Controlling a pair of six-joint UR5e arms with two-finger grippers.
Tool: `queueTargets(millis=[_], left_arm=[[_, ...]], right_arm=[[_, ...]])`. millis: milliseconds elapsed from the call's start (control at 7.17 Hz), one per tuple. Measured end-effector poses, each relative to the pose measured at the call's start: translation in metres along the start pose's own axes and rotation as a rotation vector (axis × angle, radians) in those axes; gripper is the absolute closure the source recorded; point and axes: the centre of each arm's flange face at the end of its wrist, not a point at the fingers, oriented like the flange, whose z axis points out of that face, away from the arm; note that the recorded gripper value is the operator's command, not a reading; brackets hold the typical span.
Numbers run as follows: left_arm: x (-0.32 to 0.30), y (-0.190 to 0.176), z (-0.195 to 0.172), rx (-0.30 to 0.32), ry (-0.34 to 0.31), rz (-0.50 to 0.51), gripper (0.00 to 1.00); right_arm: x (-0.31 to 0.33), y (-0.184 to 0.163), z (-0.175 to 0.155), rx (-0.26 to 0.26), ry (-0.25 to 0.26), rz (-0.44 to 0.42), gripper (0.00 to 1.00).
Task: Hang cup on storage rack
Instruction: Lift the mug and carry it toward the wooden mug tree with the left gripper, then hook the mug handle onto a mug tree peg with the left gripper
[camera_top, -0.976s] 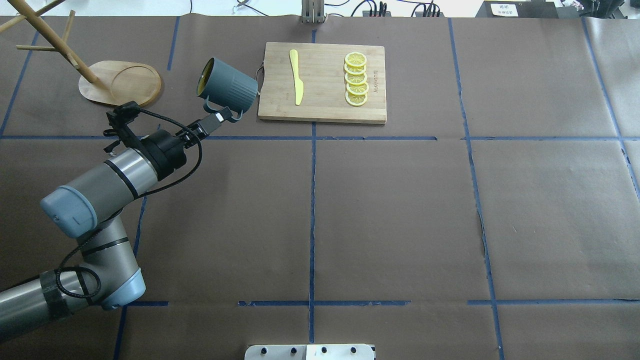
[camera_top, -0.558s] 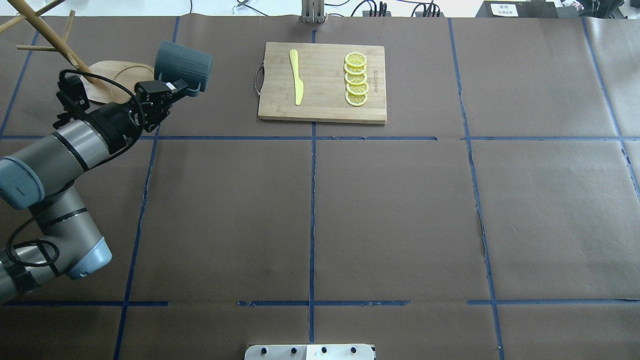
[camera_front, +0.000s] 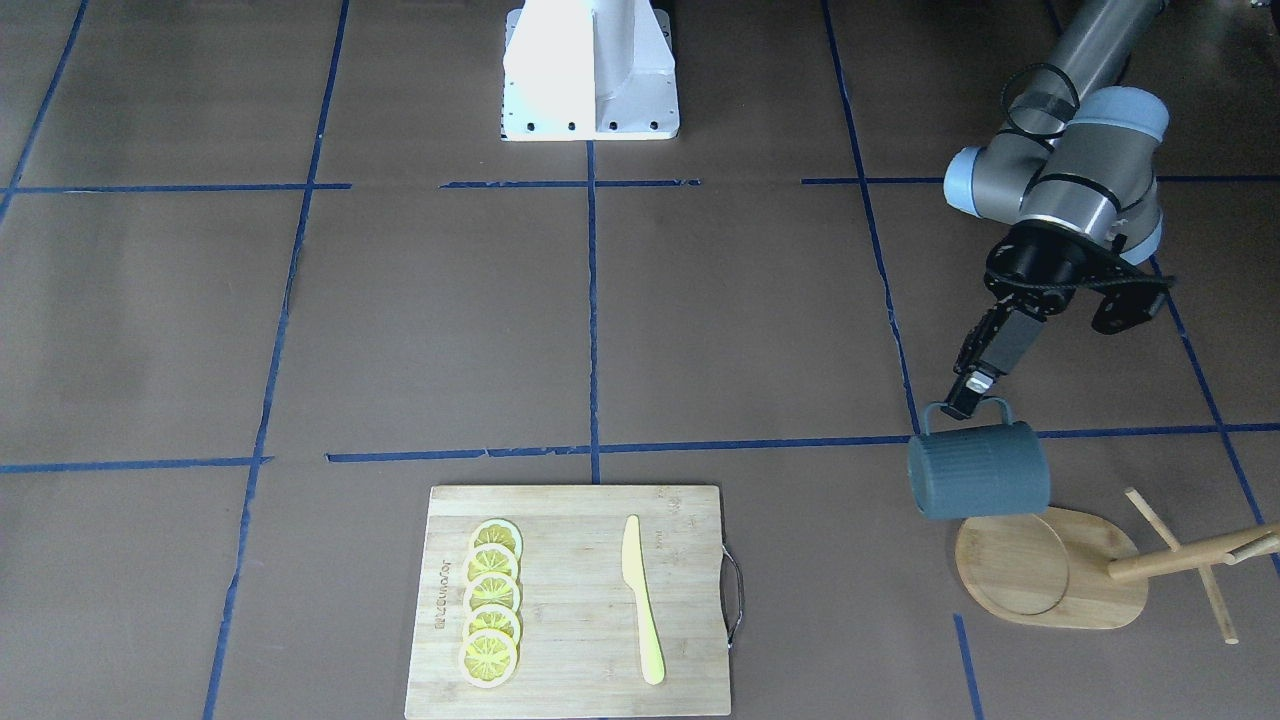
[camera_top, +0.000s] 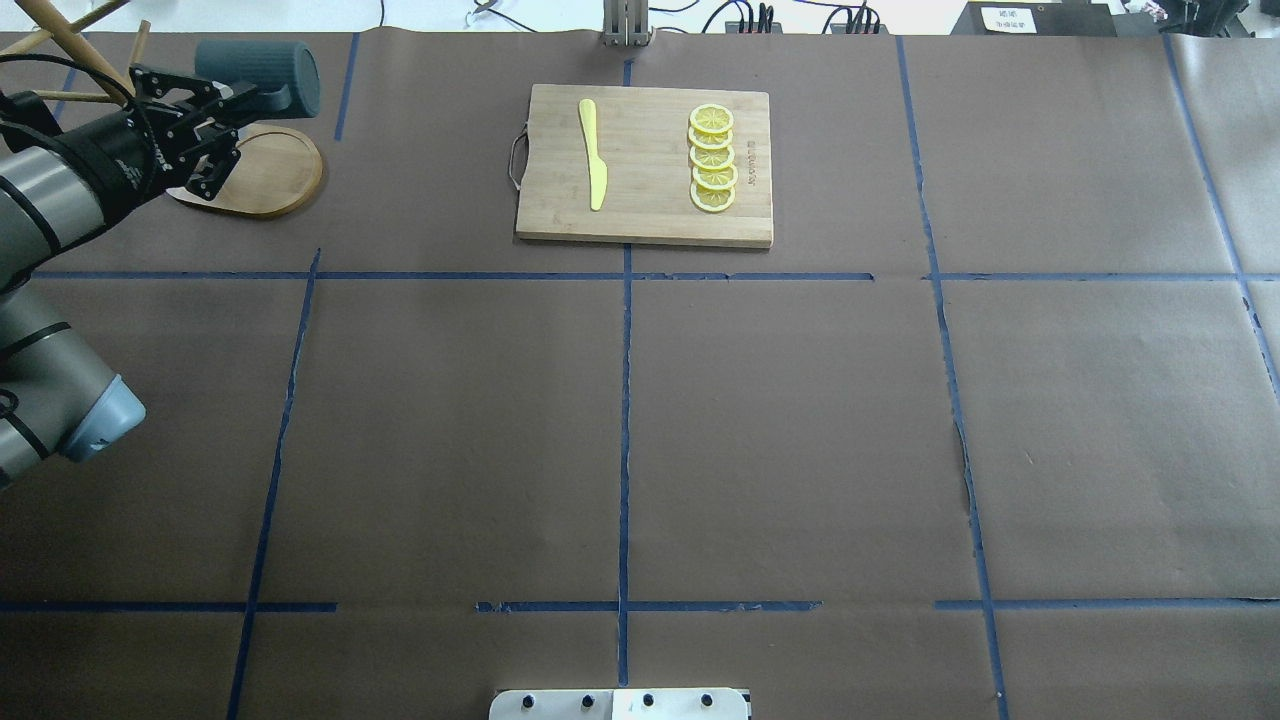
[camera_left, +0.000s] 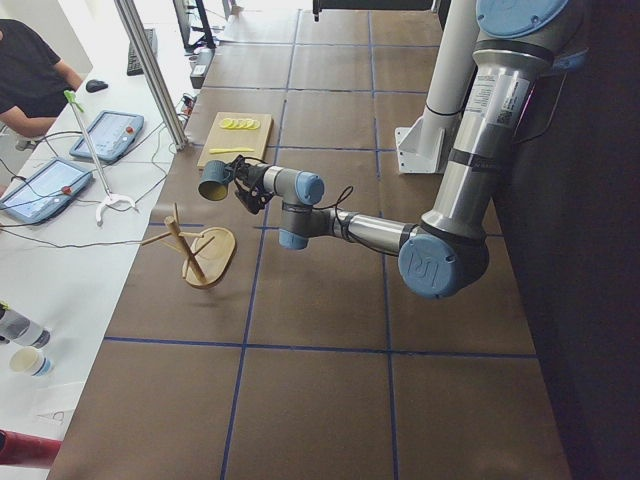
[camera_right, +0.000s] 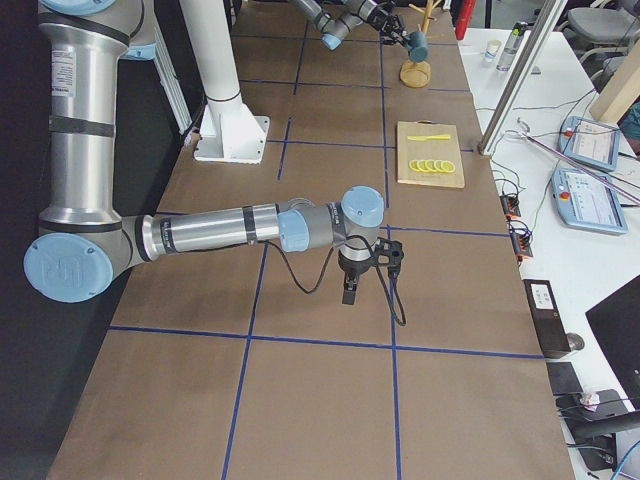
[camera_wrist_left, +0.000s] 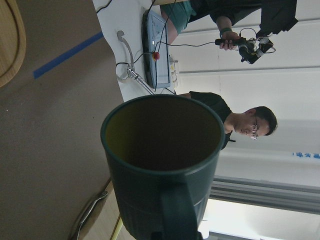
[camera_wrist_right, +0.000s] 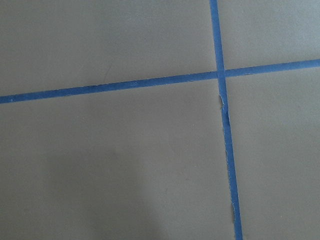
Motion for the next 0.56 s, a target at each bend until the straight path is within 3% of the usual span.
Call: queueTargets(millis=[279, 558], left_arm=[[0.025, -0.017, -0.003, 0.004, 0.012, -0.104, 1.00], [0.046, -0.022, 0.000, 0.037, 0.092, -0.179, 1.00]], right_arm=[[-0.001, 0.000, -0.001, 0.002, -0.002, -0.002, 0.00], [-0.002, 0.000, -0.002, 0.002, -0.003, -0.003, 0.00]])
